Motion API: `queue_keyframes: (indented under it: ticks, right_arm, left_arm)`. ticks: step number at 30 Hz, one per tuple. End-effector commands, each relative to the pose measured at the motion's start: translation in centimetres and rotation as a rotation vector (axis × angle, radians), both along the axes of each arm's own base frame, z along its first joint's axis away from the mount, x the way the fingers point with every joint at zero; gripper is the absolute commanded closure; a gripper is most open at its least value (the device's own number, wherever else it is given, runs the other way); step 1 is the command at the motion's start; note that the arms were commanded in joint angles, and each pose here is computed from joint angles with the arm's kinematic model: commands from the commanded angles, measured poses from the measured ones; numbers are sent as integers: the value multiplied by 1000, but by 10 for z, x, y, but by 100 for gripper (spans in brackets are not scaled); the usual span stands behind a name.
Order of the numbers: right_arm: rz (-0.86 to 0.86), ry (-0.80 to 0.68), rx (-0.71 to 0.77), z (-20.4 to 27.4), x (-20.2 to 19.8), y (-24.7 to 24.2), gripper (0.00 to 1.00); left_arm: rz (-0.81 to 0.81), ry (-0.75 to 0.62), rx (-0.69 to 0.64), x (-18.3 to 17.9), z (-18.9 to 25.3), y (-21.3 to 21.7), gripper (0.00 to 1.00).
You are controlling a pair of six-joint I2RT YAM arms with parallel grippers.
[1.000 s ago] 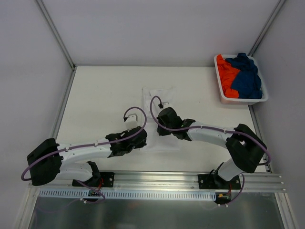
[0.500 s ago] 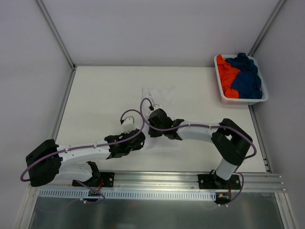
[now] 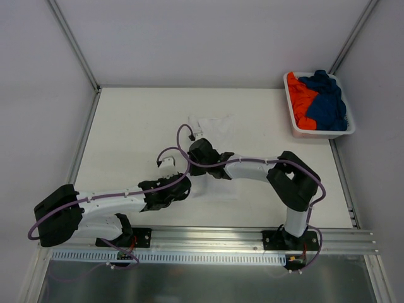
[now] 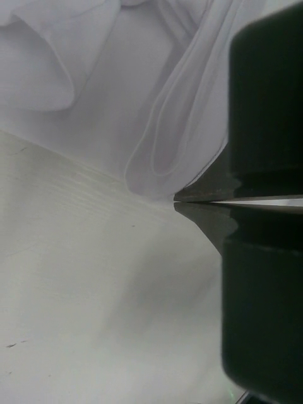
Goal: Fold and stack the t-shirts
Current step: Fold the tshirt
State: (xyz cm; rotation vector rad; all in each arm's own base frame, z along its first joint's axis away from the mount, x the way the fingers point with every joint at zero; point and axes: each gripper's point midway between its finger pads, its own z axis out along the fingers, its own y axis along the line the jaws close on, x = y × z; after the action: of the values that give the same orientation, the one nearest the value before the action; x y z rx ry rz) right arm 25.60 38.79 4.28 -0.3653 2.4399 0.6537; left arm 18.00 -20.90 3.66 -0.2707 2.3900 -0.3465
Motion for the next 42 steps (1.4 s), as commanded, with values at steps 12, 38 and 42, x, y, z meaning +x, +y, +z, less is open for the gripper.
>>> queue_keyframes:
  ticks: [12,38,42]
  right_arm:
    - [-66,-29,-39,-10,45,-5,99]
    - [58,-305,131,114,68,7,73]
    - [60,-442,102,187,41,-28,43]
  left_arm:
    - [38,2,2,-3,-8,8,100]
    - [-34,-108,-12,7,27,5,100]
    - [-53,-241,23,29,70,-1,53]
